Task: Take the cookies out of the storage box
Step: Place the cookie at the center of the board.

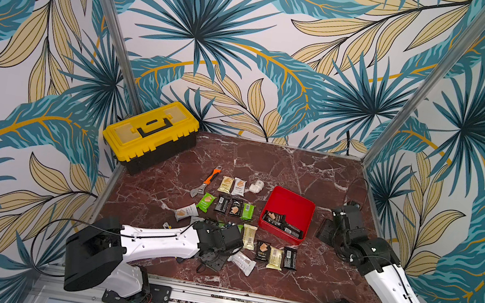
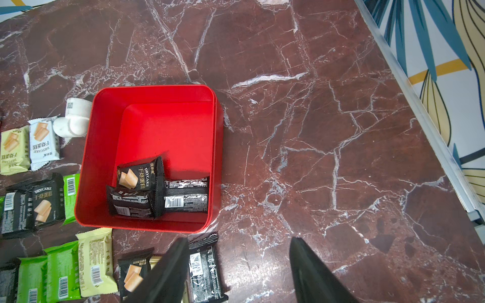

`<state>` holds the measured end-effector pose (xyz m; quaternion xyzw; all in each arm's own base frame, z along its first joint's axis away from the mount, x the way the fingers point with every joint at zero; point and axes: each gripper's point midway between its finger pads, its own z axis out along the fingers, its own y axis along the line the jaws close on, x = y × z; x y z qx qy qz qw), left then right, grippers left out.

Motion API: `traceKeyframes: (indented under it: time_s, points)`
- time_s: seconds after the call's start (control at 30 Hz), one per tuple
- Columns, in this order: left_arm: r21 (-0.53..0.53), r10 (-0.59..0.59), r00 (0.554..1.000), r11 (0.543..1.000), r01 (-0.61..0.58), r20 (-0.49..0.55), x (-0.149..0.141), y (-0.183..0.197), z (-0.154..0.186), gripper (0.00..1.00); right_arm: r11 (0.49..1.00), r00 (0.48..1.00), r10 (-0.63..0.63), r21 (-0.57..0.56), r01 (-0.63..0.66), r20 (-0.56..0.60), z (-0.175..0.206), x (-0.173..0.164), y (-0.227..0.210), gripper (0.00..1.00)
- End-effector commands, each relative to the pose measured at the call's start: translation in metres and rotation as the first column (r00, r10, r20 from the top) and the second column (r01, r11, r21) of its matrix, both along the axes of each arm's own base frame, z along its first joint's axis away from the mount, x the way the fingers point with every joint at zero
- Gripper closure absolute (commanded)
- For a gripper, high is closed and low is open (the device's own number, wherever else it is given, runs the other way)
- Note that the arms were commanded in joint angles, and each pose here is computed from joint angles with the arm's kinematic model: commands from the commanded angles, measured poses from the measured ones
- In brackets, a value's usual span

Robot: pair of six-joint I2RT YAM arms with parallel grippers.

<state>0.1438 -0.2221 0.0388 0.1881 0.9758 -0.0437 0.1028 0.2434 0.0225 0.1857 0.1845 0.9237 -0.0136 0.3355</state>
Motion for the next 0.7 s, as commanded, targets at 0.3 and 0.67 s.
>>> traceKeyframes:
  time_s: [0.3,0.67]
  points:
    - [-0.049,0.041,0.988,0.998,-0.034,0.147,0.021,0.002,0.040,0.33,0.993,0.993,0.119,0.005,-0.119,0.010,0.010,0.011,0.016,0.34]
    - [-0.322,0.443,0.731,0.894,-0.313,0.519,0.121,0.045,0.162,0.31,0.682,0.683,0.730,0.042,-0.730,0.010,-0.002,0.031,0.108,0.34]
